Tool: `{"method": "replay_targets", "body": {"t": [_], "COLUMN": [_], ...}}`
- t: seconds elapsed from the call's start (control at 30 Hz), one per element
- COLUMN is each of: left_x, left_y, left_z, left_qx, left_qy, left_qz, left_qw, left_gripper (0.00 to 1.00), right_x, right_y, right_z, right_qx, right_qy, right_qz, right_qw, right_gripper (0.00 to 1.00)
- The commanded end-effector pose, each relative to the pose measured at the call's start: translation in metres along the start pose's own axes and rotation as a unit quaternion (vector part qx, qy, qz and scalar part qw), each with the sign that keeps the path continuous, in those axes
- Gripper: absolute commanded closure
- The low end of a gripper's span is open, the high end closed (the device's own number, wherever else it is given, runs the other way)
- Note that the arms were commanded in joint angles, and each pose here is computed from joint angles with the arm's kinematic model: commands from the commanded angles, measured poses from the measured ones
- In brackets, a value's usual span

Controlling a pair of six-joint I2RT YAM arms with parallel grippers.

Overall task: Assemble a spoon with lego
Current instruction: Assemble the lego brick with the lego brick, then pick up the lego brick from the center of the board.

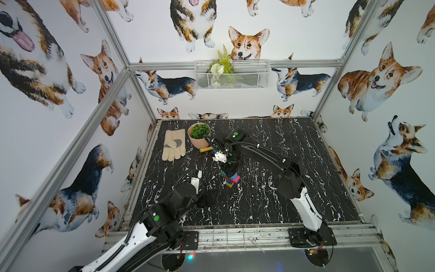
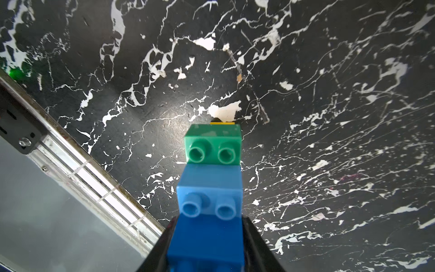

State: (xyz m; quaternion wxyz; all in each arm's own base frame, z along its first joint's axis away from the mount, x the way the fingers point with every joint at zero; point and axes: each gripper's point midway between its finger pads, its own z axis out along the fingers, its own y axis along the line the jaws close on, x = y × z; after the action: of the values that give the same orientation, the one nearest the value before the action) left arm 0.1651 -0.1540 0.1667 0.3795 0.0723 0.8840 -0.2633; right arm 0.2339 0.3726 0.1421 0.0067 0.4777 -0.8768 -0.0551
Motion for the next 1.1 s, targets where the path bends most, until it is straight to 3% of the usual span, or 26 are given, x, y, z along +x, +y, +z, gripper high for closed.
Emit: {"method": "replay_targets", "body": {"t": [0.0,0.13,0.37,0.63,0.77,0.93,1.07], "left_x": [-0.003,-0.004,-0.004,-0.034,-0.06,-0.085,-0.085], "left_y": [0.0,0.0,0.001,-0.013,-0.037,-0.065,-0.097], "left_z": [-0.002,-0.002,-0.002,-0.009,-0.006,0.004,0.017], "left_qx": [-0.001,-0.002,-0.003,0.016,0.051,0.083,0.151], "left_qy": [-0.005,-0.007,-0.009,-0.063,-0.1,-0.14,-0.18], "left_qz": [0.003,0.003,0.002,0.012,0.04,0.107,0.2], "left_qw": [1.0,1.0,1.0,0.998,0.993,0.981,0.951], "left_gripper": [0.0,0.0,0.0,0.0,0.0,0.0,0.0], "right_x": [0.003,0.001,0.001,0.004,0.012,0.031,0.042], "right_y": [0.002,0.003,0.008,-0.001,-0.005,-0.019,-0.026], "right_z": [-0.006,-0.007,-0.005,-0.043,-0.066,-0.081,-0.087], "right_qx": [0.0,-0.005,-0.04,-0.092,-0.159,-0.245,-0.289], "right_qy": [0.002,-0.003,-0.006,-0.074,-0.127,-0.185,-0.212], "right_qz": [-0.001,-0.002,0.012,0.056,0.08,0.122,0.134], "right_qw": [1.0,1.0,0.999,0.991,0.976,0.944,0.924], "right_gripper": [0.52,0.56,0.77,0.89,0.89,0.9,0.91]}}
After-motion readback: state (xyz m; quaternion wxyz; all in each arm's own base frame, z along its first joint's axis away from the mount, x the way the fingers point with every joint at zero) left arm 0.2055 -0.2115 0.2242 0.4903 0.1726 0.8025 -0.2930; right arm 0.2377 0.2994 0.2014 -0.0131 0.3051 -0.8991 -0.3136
